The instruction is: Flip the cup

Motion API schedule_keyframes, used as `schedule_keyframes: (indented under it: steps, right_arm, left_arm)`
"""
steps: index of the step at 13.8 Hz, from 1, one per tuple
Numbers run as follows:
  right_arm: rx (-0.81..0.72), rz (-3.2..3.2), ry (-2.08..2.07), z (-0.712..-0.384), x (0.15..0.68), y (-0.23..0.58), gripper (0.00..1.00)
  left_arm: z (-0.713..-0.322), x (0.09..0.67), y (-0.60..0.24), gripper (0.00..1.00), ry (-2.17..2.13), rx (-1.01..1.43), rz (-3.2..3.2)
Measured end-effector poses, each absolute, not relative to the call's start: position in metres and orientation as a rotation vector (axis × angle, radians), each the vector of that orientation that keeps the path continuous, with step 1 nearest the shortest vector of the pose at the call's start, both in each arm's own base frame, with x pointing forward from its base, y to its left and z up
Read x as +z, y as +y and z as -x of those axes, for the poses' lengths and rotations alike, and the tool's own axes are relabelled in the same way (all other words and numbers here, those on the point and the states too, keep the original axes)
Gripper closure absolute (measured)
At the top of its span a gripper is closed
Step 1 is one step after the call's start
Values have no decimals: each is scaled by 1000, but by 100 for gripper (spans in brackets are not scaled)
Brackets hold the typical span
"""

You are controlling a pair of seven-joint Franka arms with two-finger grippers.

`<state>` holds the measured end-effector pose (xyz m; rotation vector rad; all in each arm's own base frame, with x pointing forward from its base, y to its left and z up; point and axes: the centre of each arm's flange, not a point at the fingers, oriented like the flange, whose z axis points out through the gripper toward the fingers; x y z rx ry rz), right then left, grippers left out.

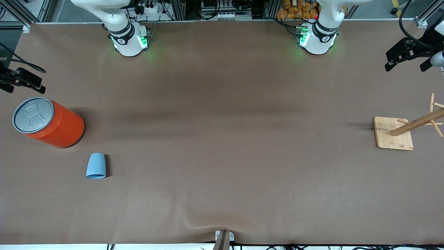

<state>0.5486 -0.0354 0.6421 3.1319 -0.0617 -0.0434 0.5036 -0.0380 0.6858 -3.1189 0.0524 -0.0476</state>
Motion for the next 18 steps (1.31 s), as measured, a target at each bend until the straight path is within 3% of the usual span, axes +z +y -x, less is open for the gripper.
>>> schedule_keyframes:
  steps: [10, 18]
  right_arm:
    - [-71, -3130, -66, -557, 627, -37, 0]
    - [-13, -3124, -13, -594, 538, -43, 0]
  left_arm:
    - [-502, 684, -36, 0, 48, -23, 3119]
    - [-505, 679, -36, 0, 47, -4, 3118]
